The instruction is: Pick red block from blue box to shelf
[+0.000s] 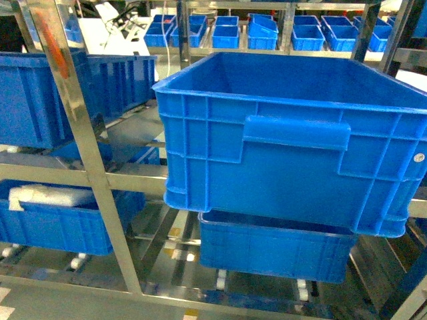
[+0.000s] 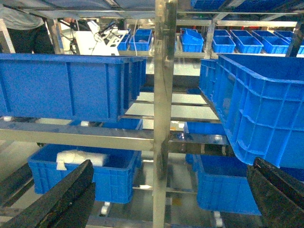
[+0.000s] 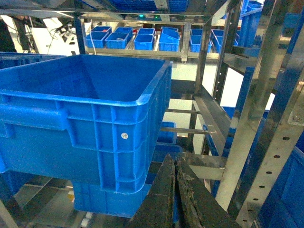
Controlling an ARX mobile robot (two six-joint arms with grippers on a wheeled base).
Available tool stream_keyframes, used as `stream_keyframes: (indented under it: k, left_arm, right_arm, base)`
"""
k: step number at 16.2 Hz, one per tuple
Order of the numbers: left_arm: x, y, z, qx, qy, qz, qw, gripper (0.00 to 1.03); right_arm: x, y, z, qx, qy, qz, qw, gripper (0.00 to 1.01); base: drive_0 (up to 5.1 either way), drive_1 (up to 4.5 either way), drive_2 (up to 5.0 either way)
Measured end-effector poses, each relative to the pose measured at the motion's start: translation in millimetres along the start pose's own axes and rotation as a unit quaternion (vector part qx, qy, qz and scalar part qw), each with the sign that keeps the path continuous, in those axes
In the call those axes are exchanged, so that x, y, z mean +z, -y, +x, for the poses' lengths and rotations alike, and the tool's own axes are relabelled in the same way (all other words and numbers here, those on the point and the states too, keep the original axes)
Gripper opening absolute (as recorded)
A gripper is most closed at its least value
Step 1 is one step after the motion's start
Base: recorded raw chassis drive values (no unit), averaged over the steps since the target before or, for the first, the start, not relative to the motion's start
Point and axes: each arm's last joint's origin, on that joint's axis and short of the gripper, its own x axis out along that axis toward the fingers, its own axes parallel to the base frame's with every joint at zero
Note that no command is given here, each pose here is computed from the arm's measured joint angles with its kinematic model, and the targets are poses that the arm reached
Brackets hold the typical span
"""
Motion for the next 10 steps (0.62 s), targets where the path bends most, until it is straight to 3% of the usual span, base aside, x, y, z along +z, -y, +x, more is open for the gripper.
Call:
stream_keyframes:
  k: [1, 2, 8, 10]
  left_arm:
    - [0.0, 0.0, 0.0, 0.000, 0.000, 0.000, 1.0000, 0.98]
    - [0.0, 0.0, 0.0, 0.000, 0.000, 0.000, 1.0000, 0.98]
    - [0.0, 0.0, 0.0, 0.000, 0.000, 0.000, 1.0000, 0.98]
    - [0.0, 0.0, 0.0, 0.000, 0.000, 0.000, 1.0000, 0.98]
  right_arm:
    - [-0.9, 0.0, -1.4, 0.000, 0.001, 0.000, 1.0000, 0.02]
    - [-4.0, 0.0, -2.5, 0.000, -0.002, 0.000, 1.0000, 0.08]
    - [-4.0, 0.0, -2.5, 0.000, -0.002, 0.000, 1.0000, 0.70]
    - [-4.0, 0.0, -2.5, 0.000, -0.002, 0.000, 1.0000, 0.96]
  base:
    - [0.0, 0.00, 0.0]
    - [0.0, 0.00, 0.0]
    - [0.0, 0.00, 0.0]
    - [0.0, 0.00, 0.0]
